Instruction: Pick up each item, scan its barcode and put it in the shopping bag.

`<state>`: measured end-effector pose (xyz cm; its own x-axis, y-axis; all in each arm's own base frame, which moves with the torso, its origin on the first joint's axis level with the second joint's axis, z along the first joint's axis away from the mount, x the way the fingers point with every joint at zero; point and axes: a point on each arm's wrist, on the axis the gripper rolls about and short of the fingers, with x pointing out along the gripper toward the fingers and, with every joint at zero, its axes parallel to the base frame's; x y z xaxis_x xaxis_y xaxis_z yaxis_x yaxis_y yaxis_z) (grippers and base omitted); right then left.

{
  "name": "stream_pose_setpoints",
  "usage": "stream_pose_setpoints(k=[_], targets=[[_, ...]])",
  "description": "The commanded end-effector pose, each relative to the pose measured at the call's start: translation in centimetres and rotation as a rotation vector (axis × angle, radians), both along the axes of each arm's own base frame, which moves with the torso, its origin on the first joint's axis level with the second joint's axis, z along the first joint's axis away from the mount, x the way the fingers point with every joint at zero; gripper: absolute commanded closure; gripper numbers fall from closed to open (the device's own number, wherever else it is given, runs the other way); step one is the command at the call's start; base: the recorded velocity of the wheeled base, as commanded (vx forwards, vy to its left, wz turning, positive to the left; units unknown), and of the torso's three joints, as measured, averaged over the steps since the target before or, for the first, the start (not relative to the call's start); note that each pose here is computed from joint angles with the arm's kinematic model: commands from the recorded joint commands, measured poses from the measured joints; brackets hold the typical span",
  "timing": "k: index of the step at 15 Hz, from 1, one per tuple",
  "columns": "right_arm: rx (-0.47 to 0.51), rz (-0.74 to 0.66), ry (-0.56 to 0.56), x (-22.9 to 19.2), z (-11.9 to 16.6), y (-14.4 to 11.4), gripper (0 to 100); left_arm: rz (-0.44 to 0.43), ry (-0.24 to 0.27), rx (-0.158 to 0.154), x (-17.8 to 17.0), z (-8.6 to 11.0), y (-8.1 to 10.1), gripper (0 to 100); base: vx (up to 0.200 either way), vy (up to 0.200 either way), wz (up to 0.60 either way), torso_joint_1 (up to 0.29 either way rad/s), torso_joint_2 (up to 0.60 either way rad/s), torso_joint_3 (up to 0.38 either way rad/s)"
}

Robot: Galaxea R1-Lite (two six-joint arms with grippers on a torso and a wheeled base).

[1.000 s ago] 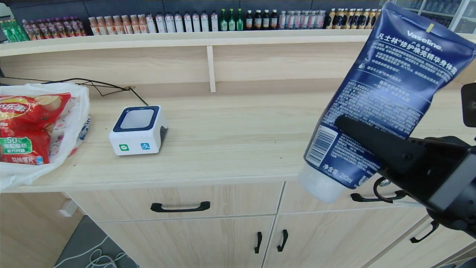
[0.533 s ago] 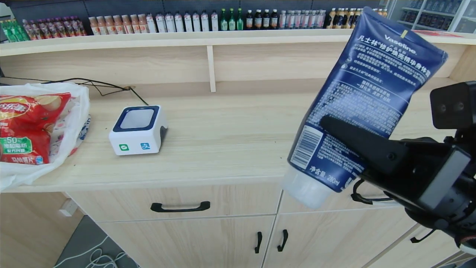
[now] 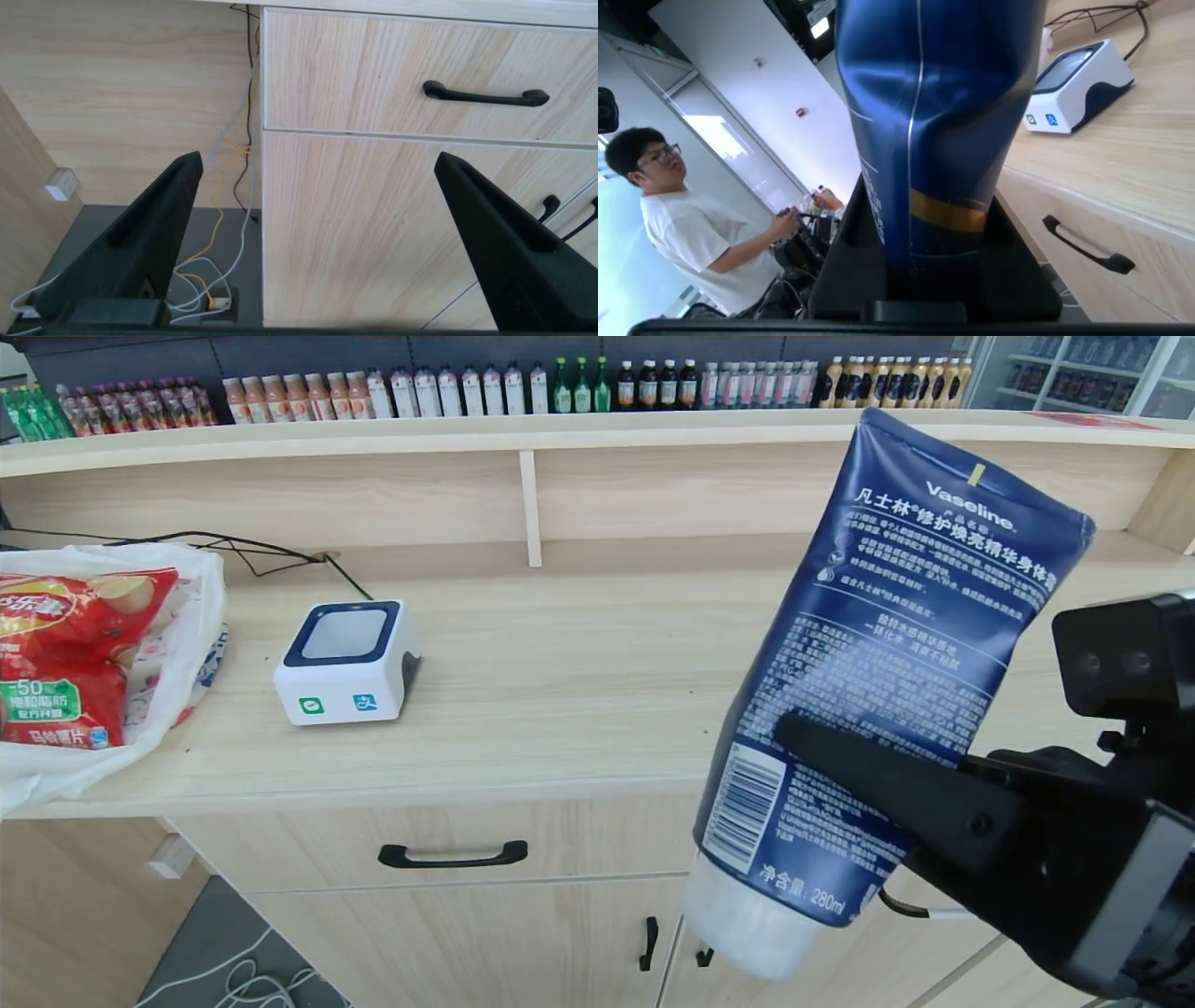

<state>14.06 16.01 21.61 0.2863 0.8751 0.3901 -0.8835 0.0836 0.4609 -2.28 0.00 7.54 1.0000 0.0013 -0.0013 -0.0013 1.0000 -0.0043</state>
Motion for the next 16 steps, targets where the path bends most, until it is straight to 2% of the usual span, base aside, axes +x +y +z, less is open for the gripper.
stream_pose_setpoints(k=[1,16], targets=[[-0.005,0.002,0.004,-0.44,-0.20,-0.40,100,0.000,0.000,0.000,0.00,-0.01,0.00,0,0.000,0.000,0.00,0.000,0.00,0.000],[-0.017,0.006,0.009,-1.17,-0.63,-0.91,100,0.000,0.000,0.000,0.00,-0.01,0.00,0,0.000,0.000,0.00,0.000,0.00,0.000]])
